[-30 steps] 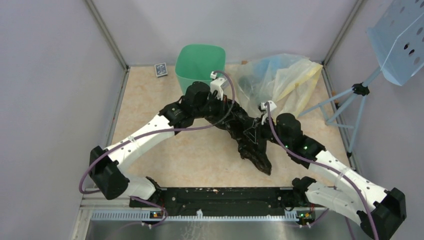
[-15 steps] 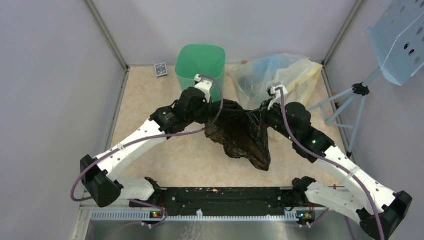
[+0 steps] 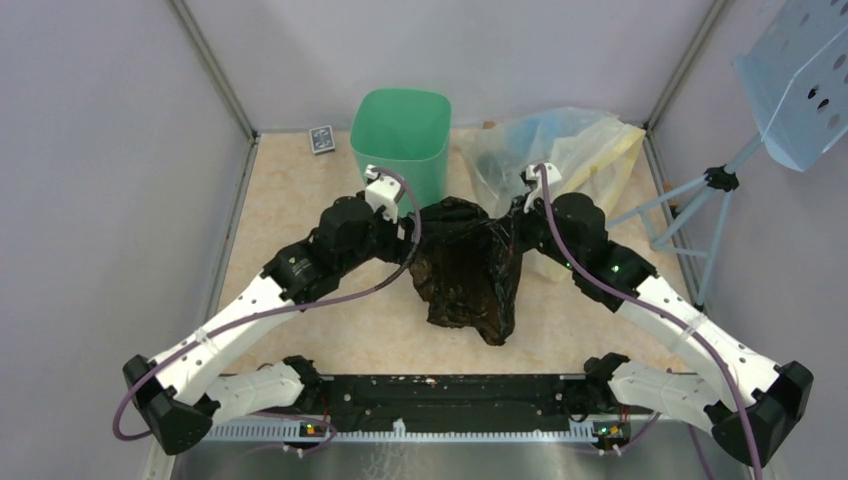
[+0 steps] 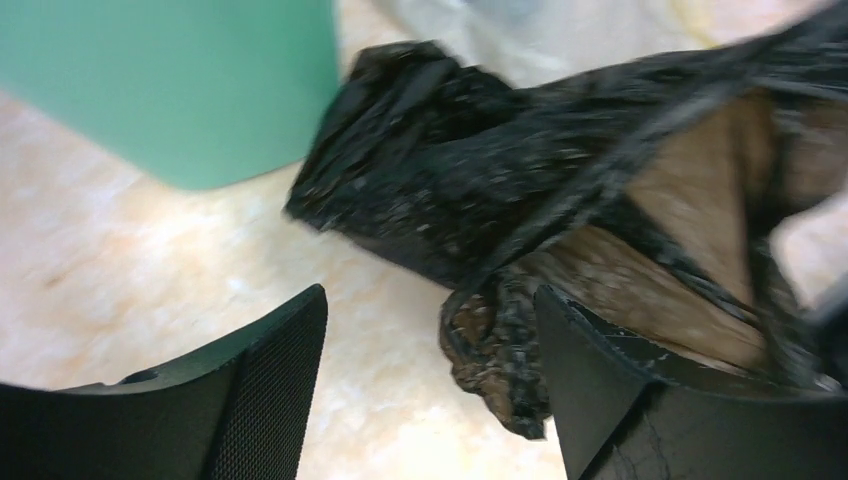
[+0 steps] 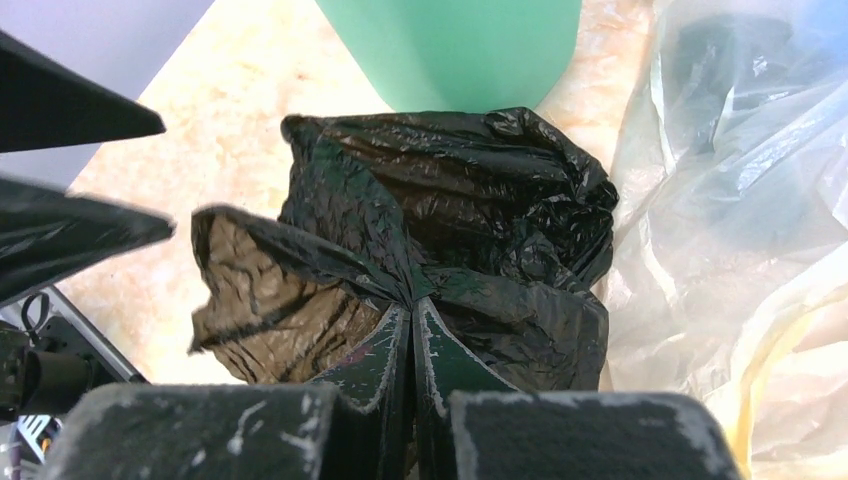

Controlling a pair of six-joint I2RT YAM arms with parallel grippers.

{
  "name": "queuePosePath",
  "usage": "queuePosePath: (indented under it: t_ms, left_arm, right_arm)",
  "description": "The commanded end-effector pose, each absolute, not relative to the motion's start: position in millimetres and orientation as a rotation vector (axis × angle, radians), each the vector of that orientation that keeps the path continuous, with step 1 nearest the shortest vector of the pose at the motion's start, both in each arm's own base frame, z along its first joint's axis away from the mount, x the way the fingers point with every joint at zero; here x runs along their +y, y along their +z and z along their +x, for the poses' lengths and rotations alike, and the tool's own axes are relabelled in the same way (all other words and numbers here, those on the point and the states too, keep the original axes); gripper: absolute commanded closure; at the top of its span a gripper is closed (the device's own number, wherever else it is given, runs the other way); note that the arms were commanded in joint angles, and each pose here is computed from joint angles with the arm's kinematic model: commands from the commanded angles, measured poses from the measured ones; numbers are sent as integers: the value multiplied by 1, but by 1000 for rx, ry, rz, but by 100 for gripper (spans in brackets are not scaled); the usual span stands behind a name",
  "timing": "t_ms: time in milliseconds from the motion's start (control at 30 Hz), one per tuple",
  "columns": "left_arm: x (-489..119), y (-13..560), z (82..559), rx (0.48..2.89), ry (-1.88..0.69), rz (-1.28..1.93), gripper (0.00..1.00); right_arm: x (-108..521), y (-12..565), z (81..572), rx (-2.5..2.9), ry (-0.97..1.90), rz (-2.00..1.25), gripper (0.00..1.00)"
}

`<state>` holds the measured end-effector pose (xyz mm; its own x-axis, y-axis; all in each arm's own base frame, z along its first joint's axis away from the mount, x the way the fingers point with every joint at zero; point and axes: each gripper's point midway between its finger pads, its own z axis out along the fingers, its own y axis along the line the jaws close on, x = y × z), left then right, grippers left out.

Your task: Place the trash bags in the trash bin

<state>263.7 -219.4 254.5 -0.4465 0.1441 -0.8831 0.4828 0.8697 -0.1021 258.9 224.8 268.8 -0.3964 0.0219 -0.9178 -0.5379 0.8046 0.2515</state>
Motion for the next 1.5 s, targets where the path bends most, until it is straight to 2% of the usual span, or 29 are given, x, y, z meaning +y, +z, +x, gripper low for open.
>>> queuePosePath:
  t_ms: [0,133,233,333,433,533,567,633,700,833,900,933,967,1133,1300,1467]
  left_arm:
    - [-261,294,240,1775,-723,643,17]
    - [-271,279,239,1805,-729,731,11]
    - [-284,269,236,1820,-779,801,12]
    - [-300,258,227,1826,-871,889,17]
    - [-304,241,229,1895,-875,899,27]
    - [-305,233,226,1927,-889,902,43]
    - [-306,233,224,1924,-904,903,53]
    - [-307,236,223,1925,-922,890,79]
    - [-306,244,226,1933,-913,856,100]
    - [-306,269,231,1990,-930,755,100]
    - [-313,286,232,2012,-999,707,100]
    - [-318,293,232,2017,-1045,696,100]
    - [-324,301,232,2012,-1095,685,100]
    - [-346,316,239,2009,-1278,621,100]
    - [-355,312,258,2041,-1323,567,100]
    - [-357,307,273,2052,-1327,531,100]
  right_arm:
    - [232,300,263,1820,678,-385,100]
    - [238,304,261,1805,708,-413,100]
    - [241,305,262,1808,715,-426,100]
    - [242,306,262,1810,717,-427,100]
    - [242,305,262,1810,718,-426,100]
    - [242,304,263,1814,712,-422,100]
    - [242,304,263,1813,711,-423,100]
    - [240,301,265,1820,696,-418,100]
    - [237,296,268,1832,666,-413,98]
    - [209,286,282,1845,492,-312,78]
    - [193,285,287,1816,410,-266,53]
    - [191,285,285,1793,405,-281,45]
    - [191,285,282,1769,413,-303,42]
    - [191,294,258,1642,510,-369,38]
    - [192,309,238,1569,538,-412,41]
    - [221,312,211,1508,599,-530,43]
